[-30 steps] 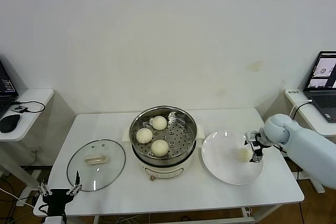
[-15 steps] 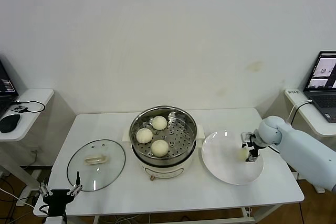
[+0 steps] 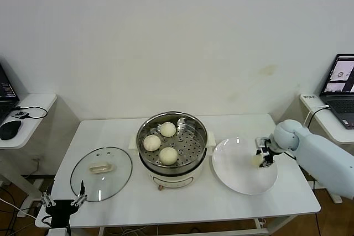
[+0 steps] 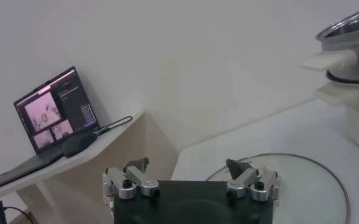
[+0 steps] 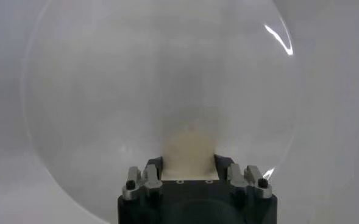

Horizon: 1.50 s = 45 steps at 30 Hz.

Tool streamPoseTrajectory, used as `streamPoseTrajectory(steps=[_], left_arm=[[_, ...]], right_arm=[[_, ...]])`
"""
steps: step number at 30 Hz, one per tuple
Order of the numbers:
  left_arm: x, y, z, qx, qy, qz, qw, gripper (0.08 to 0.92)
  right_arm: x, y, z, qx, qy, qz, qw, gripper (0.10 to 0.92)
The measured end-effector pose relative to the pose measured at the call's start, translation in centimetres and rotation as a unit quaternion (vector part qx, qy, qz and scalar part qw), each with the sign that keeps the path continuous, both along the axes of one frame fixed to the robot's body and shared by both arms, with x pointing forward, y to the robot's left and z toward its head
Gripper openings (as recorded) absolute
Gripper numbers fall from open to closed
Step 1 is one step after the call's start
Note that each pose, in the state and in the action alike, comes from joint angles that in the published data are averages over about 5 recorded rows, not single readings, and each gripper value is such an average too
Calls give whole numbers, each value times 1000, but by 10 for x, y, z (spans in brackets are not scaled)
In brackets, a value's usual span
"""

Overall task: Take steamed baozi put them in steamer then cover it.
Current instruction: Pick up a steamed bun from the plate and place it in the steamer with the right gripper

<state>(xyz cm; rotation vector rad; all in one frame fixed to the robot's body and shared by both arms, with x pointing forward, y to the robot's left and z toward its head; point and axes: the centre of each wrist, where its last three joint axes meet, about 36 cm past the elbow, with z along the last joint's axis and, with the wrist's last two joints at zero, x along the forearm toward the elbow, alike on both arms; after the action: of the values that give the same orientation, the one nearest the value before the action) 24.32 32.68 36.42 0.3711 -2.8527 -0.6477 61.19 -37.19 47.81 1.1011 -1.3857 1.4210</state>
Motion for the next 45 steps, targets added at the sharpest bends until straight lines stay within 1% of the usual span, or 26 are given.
streamPoseTrajectory(steps=[4, 11, 19, 24, 29, 34, 39, 45], left_arm=[[1, 0, 2, 0, -2, -2, 1000, 823], [4, -1, 3, 0, -4, -6, 1000, 823], [6, -3, 5, -2, -7, -8, 1000, 823], [5, -2, 5, -5, -8, -5, 1000, 823], [5, -3, 7, -9, -11, -2, 1000, 823], [4, -3, 9, -12, -14, 2, 1000, 823], [4, -2, 11, -13, -17, 4, 1000, 823], [6, -1, 12, -12, -20, 4, 1000, 823]], right_arm=[[2, 2, 28, 3, -12, 4, 1000, 551], [10, 27, 97, 28, -46, 20, 998, 551], [14, 97, 177, 77, -76, 55, 993, 559], [14, 147, 204, 104, -75, 68, 989, 560], [12, 198, 210, 124, -57, 74, 988, 560], [10, 241, 194, 124, -31, 78, 989, 560], [11, 262, 173, 113, -10, 78, 990, 560], [15, 273, 147, 101, -2, 73, 992, 560]])
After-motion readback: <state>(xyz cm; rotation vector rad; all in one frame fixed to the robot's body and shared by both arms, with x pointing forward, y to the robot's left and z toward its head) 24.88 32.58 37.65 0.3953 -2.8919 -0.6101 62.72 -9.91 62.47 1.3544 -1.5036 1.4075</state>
